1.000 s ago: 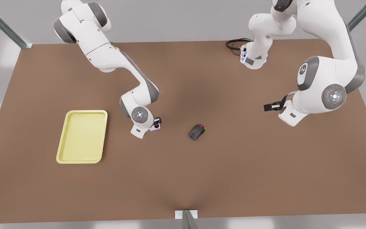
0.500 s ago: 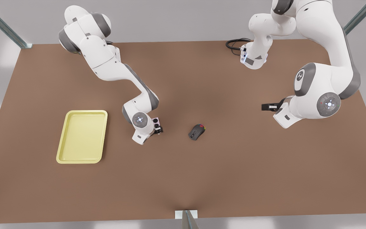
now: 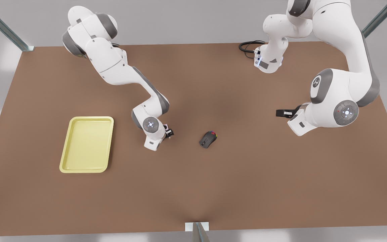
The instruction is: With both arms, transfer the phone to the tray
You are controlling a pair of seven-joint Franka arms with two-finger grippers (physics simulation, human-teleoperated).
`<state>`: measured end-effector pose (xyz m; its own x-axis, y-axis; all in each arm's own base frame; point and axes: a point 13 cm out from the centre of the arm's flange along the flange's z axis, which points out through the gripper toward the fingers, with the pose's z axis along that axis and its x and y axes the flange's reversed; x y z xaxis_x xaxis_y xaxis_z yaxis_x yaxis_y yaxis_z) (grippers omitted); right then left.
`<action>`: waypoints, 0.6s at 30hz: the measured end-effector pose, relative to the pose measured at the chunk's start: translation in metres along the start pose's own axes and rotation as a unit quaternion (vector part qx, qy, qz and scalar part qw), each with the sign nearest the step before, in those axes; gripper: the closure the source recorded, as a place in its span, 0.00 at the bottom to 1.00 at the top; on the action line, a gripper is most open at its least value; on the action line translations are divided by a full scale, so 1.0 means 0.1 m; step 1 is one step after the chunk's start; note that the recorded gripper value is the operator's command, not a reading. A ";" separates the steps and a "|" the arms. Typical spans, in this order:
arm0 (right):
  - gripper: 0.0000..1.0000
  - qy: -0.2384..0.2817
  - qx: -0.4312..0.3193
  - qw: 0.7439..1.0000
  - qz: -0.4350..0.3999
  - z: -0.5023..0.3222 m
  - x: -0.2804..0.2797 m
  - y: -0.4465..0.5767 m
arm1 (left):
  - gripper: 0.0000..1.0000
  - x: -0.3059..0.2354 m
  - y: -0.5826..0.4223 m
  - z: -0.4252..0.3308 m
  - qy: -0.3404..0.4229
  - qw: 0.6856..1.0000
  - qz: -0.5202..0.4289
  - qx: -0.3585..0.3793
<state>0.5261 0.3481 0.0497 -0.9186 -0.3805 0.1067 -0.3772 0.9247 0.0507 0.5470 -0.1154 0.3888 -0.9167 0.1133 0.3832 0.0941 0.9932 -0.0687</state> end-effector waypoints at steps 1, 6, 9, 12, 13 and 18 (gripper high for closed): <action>0.00 0.003 -0.001 1.000 -0.005 0.01 0.03 0.04 | 0.00 0.00 0.00 0.00 -0.001 1.000 0.001 0.000; 0.00 0.019 0.001 1.000 -0.014 0.03 0.16 0.02 | 0.00 -0.01 0.00 -0.01 -0.003 1.000 0.007 0.000; 0.00 0.031 0.000 0.999 -0.021 -0.01 0.24 0.11 | 0.00 -0.02 0.02 -0.04 -0.009 1.000 0.009 -0.001; 0.00 0.049 0.001 0.999 -0.023 0.06 0.35 0.18 | 0.00 -0.04 0.01 -0.13 -0.022 1.000 0.013 -0.001; 0.00 0.055 0.001 0.998 -0.022 0.10 0.39 0.18 | 0.00 -0.05 0.01 -0.15 -0.025 1.000 0.014 -0.002; 0.00 0.073 0.005 0.997 -0.012 0.19 0.51 0.20 | 0.00 -0.10 0.03 -0.22 -0.036 0.999 0.016 -0.002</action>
<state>0.4693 0.3476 0.0369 -0.8824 -0.3986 0.2500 -0.4007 0.9151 0.0446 0.5652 -0.1131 0.4048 -0.9389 0.1424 0.3134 0.1248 0.9893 -0.0755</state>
